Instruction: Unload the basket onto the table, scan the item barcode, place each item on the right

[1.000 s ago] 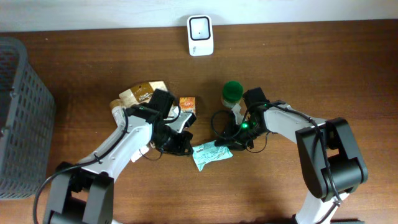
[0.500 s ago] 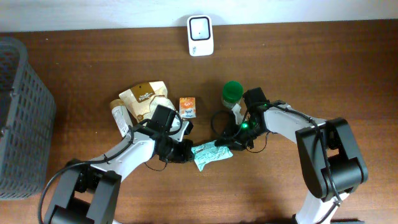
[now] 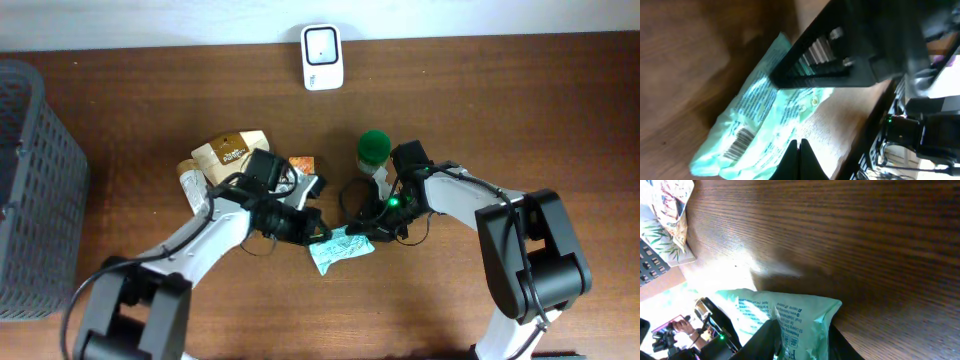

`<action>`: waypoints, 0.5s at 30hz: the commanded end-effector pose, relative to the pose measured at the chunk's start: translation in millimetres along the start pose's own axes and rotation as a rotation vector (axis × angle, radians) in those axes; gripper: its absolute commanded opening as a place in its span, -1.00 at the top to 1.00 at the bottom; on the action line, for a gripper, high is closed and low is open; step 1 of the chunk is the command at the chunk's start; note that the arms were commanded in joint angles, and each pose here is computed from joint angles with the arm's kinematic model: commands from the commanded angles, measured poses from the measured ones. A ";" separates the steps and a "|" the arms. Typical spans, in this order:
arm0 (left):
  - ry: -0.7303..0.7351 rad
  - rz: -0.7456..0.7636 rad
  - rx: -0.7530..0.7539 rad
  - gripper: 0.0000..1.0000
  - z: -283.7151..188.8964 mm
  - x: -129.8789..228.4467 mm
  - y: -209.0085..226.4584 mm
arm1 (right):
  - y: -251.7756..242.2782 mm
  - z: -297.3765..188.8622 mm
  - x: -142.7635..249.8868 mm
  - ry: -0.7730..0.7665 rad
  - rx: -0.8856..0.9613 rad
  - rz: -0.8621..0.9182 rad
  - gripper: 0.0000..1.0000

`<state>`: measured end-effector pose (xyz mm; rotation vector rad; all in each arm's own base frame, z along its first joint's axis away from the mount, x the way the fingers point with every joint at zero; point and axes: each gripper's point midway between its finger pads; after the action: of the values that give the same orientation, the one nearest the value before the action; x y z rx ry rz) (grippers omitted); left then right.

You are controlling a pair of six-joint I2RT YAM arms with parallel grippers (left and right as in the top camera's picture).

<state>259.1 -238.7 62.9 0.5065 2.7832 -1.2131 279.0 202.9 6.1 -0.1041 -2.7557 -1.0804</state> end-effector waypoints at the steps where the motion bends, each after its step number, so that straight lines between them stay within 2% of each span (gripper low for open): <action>1: 0.080 -0.203 -0.189 1.00 23.3 19.0 46.8 | -18.4 4.4 0.3 -0.012 0.089 0.011 0.48; 3: 0.114 -0.309 -0.214 1.00 32.9 28.1 61.6 | -18.4 4.4 0.3 -0.012 0.089 0.011 0.47; 6: 0.108 -0.382 -0.223 1.00 28.5 28.5 72.9 | -18.8 4.3 1.1 -0.009 0.091 0.014 0.48; 11: 0.089 -0.401 -0.227 1.00 23.2 25.1 79.6 | -26.5 -2.9 13.8 0.042 0.085 0.037 0.47; 15: 0.090 -0.401 -0.228 1.00 23.1 25.3 79.8 | -29.3 -20.4 22.4 0.082 -0.005 0.069 0.46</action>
<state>260.2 -218.4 11.9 0.0598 3.0715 -1.1082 260.6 181.8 8.6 -0.1545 -2.6717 -1.0413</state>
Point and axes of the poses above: each gripper's point midway between its finger pads, its own z axis out along the fingers, its own y axis along the line the jaws close on, x = y × z, and after that the axes turned 1 degree about -z, right-handed
